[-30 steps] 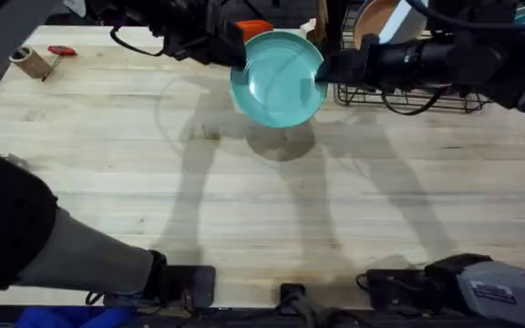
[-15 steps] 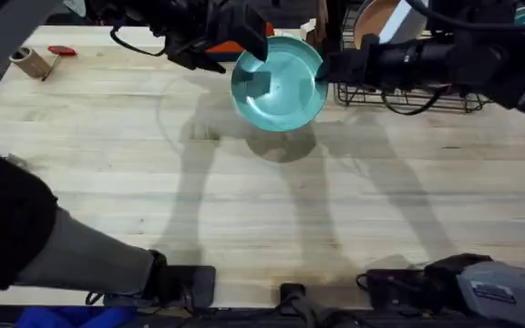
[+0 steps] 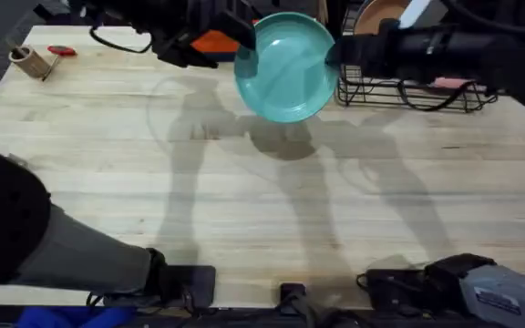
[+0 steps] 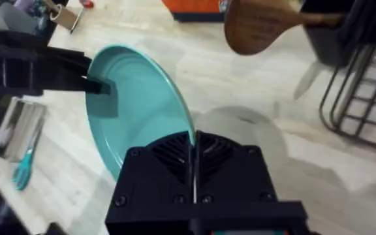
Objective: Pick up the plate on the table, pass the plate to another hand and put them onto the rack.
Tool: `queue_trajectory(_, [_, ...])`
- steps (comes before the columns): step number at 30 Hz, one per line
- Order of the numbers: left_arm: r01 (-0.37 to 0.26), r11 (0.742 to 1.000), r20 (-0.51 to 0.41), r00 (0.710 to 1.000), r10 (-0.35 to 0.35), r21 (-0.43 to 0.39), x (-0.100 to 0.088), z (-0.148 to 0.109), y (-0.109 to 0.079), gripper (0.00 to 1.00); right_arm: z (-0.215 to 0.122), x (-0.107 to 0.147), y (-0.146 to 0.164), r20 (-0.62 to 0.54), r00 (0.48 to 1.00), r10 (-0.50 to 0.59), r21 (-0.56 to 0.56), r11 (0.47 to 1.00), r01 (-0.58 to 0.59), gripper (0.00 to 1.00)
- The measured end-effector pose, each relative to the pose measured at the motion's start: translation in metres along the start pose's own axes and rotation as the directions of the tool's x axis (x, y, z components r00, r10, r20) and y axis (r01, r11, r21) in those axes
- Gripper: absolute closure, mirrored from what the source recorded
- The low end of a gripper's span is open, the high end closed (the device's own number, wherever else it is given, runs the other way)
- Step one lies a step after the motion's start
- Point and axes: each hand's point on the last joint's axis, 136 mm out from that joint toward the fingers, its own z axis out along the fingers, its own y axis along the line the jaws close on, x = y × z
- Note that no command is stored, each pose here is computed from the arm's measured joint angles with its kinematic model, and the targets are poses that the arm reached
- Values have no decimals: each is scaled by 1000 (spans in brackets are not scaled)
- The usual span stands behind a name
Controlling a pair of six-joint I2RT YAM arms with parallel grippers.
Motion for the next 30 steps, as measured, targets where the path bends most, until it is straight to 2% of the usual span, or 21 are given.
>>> queue_trajectory(5, [30, 999, 26, 999, -30, 35, -5, -10, 5, 6, -14, -12, -2, 57, 994, -97, 57, 994, 94, 973])
queue_trajectory(11, [33, 999, 54, 998, -35, 34, -11, -16, 11, 6, -36, -29, -5, 75, 979, -192, 129, 975, 181, 974])
queue_trajectory(18, [15, 999, 74, 997, -11, -42, -15, -17, 24, 6, -70, -48, -29, 54, 976, -211, 235, 953, 193, 974])
queue_trajectory(21, [-1, 997, 92, 996, 8, -82, -20, -18, 30, 6, -88, -64, -44, 79, 971, -228, 295, 935, 195, 974])
queue_trajectory(26, [-22, 993, 120, 992, 37, -119, -25, -23, 32, 6, -117, -90, -71, 100, 942, -320, 442, 863, 246, 974])
queue_trajectory(27, [-28, 991, 128, 991, 45, -129, -26, -27, 30, 6, -130, -96, -88, 50, 916, -398, 536, 785, 312, 974])
queue_trajectory(30, [-31, 991, 132, 990, 48, -130, -26, -28, 29, 6, -141, -99, -104, -18, 891, -453, 612, 700, 368, 974])
